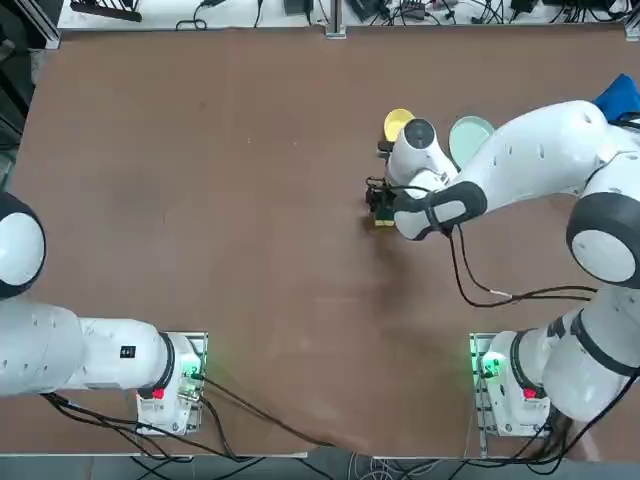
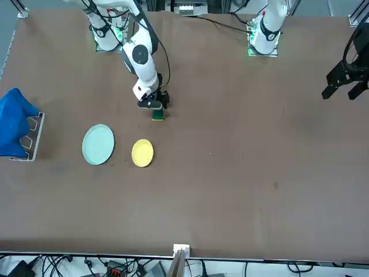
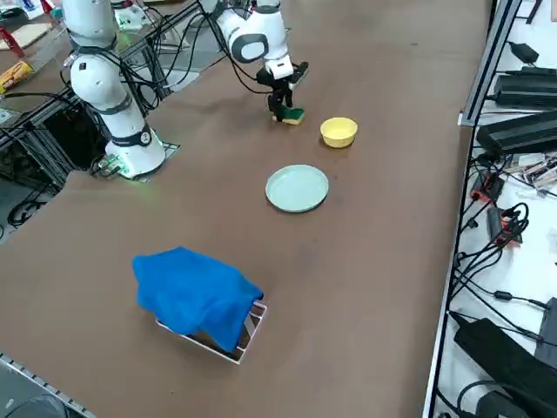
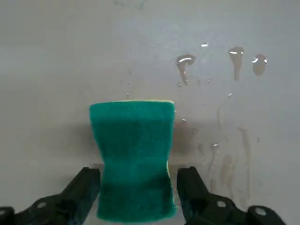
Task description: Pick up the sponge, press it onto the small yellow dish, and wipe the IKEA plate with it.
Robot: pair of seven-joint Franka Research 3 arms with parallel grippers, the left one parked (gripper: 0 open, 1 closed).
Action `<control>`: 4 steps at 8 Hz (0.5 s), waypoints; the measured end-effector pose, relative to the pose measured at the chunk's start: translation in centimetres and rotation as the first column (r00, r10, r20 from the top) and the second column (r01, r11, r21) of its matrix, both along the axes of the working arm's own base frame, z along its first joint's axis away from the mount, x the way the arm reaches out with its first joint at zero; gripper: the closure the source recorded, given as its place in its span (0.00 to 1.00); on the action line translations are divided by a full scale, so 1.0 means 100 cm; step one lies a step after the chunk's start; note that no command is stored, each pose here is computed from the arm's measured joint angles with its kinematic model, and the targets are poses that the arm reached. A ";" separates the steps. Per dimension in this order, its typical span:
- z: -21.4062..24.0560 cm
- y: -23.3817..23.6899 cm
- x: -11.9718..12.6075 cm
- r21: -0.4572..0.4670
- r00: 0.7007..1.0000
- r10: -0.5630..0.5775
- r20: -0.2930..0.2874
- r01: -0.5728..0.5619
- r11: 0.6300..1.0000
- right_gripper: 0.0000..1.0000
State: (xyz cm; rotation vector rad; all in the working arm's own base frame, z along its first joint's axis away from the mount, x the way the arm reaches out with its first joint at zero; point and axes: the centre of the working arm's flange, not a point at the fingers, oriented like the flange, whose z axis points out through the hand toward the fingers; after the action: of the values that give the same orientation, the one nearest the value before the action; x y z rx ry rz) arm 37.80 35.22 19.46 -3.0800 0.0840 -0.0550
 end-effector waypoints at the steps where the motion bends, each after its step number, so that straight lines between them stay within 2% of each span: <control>1: -0.001 -0.001 -0.001 -0.003 1.000 0.000 -0.003 0.000 1.000 0.00; 2: -0.003 -0.002 -0.002 -0.005 1.000 0.000 -0.005 0.000 1.000 0.02; 3: -0.004 -0.002 -0.002 -0.006 1.000 0.000 -0.007 0.000 1.000 0.14; 4: -0.004 -0.002 -0.002 -0.006 1.000 0.000 -0.007 0.000 1.000 0.20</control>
State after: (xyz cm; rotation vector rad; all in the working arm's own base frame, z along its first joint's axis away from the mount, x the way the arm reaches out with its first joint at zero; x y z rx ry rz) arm 37.56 34.99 19.08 -3.0867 0.0850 -0.0445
